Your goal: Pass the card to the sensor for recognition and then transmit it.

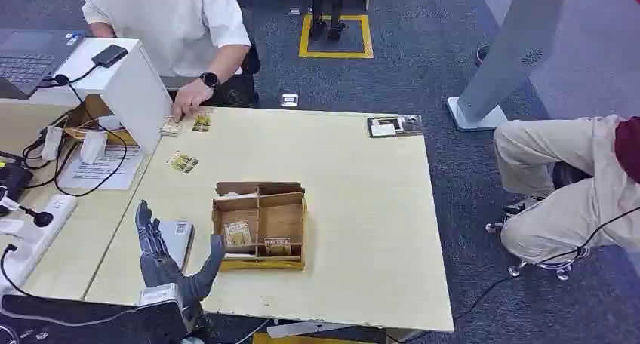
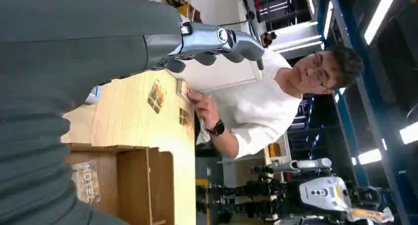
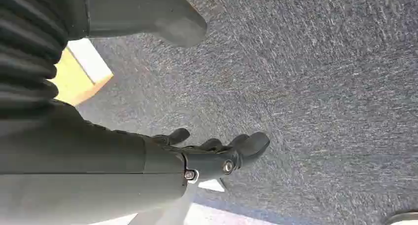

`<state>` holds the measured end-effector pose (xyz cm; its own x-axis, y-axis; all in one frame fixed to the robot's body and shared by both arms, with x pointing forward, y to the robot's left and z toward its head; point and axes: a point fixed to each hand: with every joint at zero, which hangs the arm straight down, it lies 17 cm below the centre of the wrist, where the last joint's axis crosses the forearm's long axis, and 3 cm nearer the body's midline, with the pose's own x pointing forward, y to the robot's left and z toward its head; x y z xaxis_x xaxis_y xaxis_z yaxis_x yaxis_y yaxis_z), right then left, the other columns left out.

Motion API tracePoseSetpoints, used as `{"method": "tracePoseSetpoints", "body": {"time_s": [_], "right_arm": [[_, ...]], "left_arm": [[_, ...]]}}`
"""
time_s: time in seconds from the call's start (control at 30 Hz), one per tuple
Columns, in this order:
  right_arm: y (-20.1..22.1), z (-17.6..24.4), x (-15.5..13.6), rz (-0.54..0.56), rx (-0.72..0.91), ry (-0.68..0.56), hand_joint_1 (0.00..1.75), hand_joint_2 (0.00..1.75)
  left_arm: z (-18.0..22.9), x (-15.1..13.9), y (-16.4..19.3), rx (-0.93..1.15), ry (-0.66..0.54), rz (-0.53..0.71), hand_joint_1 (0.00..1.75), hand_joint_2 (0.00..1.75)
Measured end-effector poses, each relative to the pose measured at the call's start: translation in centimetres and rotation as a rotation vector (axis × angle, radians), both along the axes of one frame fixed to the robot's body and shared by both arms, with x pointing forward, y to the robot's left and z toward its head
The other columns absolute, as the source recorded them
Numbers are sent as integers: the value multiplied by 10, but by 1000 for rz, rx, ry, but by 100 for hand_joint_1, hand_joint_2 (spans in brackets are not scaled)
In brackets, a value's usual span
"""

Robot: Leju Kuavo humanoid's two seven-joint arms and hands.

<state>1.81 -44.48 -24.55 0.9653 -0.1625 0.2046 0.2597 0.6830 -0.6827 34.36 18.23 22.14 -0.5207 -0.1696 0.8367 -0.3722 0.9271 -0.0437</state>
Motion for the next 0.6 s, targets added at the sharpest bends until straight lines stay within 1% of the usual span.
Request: {"method": "tracePoseSetpoints", "body": {"time_s": [0.37, 0.53, 0.6], "right_arm": [[0, 0, -1, -3, 0, 2, 0, 175], [0, 0, -2, -10, 2, 6, 0, 175], [-1, 0, -2, -10, 1, 7, 0, 175]], "left_arm": [[-2, -1, 4, -10, 5, 19, 0, 175], [-6, -1, 9, -55, 16, 25, 0, 175], [-9, 0, 12, -102, 24, 19, 0, 175]]}}
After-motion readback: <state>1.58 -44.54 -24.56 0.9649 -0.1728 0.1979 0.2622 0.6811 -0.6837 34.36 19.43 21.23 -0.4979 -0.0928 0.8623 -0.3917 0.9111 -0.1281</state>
